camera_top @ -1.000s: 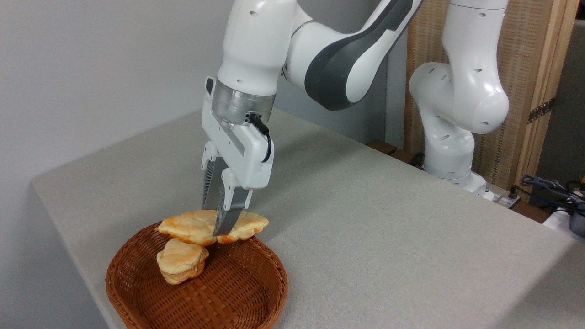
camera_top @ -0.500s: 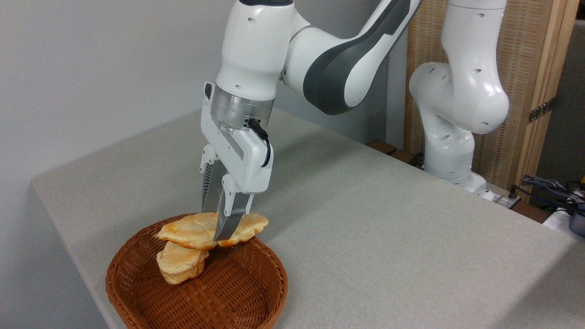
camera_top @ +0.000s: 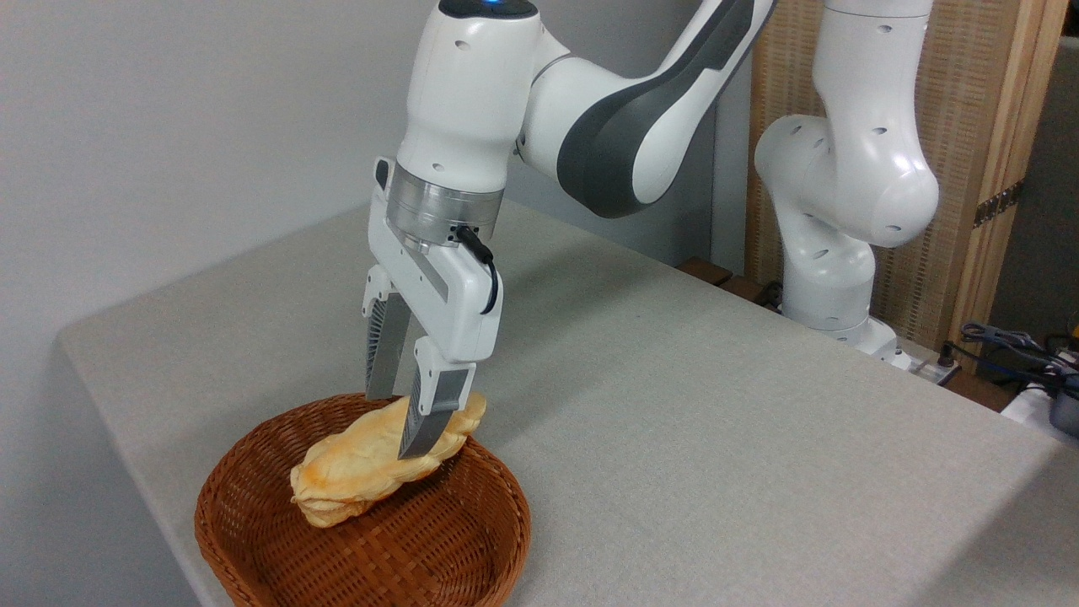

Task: Put bread into the basket
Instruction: 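Open the gripper and raise it away from the basket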

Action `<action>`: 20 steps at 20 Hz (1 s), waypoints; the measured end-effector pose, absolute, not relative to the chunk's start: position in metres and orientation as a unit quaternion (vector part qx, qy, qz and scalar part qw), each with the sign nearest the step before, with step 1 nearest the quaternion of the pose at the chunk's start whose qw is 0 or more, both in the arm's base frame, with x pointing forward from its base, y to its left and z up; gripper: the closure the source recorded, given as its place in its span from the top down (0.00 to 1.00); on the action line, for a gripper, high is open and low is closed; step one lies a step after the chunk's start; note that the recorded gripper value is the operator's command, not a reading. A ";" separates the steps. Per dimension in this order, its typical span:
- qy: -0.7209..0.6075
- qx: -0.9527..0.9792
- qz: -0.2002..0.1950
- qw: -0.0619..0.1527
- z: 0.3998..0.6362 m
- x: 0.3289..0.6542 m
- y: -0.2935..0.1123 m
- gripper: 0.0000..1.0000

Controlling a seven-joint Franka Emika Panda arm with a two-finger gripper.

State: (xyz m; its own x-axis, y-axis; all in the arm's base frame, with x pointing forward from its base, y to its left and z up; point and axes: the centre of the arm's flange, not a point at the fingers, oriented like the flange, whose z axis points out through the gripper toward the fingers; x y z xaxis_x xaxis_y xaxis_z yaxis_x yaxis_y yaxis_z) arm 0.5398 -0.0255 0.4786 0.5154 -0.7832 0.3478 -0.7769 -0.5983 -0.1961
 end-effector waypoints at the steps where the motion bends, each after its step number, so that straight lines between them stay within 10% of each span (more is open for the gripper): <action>1: 0.445 -0.872 -0.206 0.008 0.481 0.541 -0.025 1.00; 11: 0.397 -0.889 -0.227 0.000 0.510 0.535 -0.020 1.00; 20: 0.390 -0.913 -0.113 -0.039 0.539 0.492 -0.009 1.00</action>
State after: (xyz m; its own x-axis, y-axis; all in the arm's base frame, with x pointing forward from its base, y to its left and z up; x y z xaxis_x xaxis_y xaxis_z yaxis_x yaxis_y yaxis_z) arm 0.4922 -0.0088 0.5388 0.6699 -0.7037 0.2370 -0.7212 -0.6925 -0.0174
